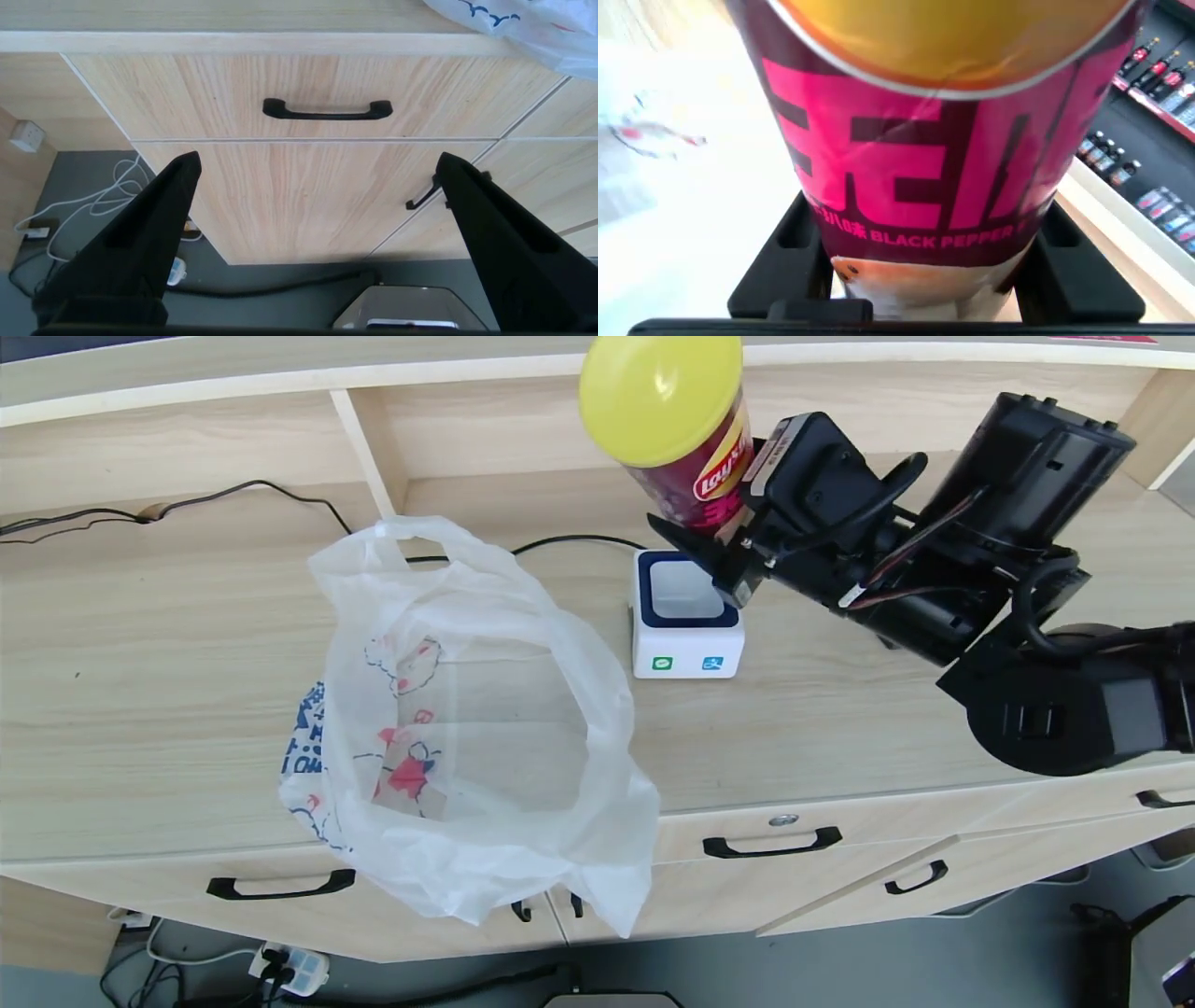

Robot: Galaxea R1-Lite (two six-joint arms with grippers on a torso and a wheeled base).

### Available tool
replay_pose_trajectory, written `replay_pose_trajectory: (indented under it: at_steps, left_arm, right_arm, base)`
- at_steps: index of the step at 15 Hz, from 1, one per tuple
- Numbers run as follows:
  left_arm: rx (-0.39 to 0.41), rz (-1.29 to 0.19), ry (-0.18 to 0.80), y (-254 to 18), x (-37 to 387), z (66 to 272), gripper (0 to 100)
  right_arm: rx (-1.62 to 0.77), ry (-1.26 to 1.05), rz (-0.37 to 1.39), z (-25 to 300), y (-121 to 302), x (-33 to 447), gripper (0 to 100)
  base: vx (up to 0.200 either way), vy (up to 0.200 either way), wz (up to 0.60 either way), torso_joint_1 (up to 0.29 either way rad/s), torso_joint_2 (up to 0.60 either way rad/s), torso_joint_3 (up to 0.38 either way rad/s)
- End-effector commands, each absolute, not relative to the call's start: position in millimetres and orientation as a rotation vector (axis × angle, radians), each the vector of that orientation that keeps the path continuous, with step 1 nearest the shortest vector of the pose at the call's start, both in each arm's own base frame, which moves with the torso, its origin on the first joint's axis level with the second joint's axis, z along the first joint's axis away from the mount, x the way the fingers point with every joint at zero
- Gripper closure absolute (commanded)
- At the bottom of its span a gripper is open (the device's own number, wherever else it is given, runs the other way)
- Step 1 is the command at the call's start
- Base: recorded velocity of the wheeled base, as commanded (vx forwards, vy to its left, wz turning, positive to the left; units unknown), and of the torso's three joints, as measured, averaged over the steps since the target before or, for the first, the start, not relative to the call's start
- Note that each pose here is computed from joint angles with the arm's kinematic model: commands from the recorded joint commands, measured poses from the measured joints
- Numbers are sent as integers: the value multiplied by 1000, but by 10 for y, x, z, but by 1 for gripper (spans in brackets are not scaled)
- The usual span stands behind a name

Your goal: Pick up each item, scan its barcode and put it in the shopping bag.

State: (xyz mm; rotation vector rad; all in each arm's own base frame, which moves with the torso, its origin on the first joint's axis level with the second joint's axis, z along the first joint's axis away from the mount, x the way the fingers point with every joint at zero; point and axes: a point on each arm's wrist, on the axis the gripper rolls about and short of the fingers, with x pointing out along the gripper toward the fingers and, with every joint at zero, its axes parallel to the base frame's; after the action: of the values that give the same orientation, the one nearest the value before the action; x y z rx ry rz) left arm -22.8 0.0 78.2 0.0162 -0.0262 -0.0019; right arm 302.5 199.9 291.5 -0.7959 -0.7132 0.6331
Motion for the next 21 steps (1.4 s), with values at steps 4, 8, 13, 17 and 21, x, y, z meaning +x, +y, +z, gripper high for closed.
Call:
replay_pose_trajectory:
  at_steps: [4, 8, 13, 17, 21]
  left_arm:
    - [17, -1, -28, 0, -227, 785, 0]
    - [26, -3, -23, 0, -227, 780, 0]
    - [26, -3, -23, 0, -227, 780, 0]
    - [25, -3, -23, 0, -227, 780, 0]
    - [25, -3, -23, 0, -227, 780, 0]
  right_arm:
    - [-402, -703, 729, 2943, 2477, 2075, 100]
    - [-215, -576, 701, 2919, 2605, 1647, 100]
    - [-158, -591, 695, 3021, 2495, 1591, 100]
    - [-25, -515, 626, 3031, 2461, 1598, 100]
    - [213, -414, 626, 3026, 2442, 1687, 100]
  base:
    - [0, 0, 0, 0, 0, 0]
    - [0, 0, 0, 0, 0, 0]
    - [0, 0, 600, 0, 0, 1]
    - [0, 0, 600, 4, -1, 2]
    - [0, 0, 0, 0, 0, 0]
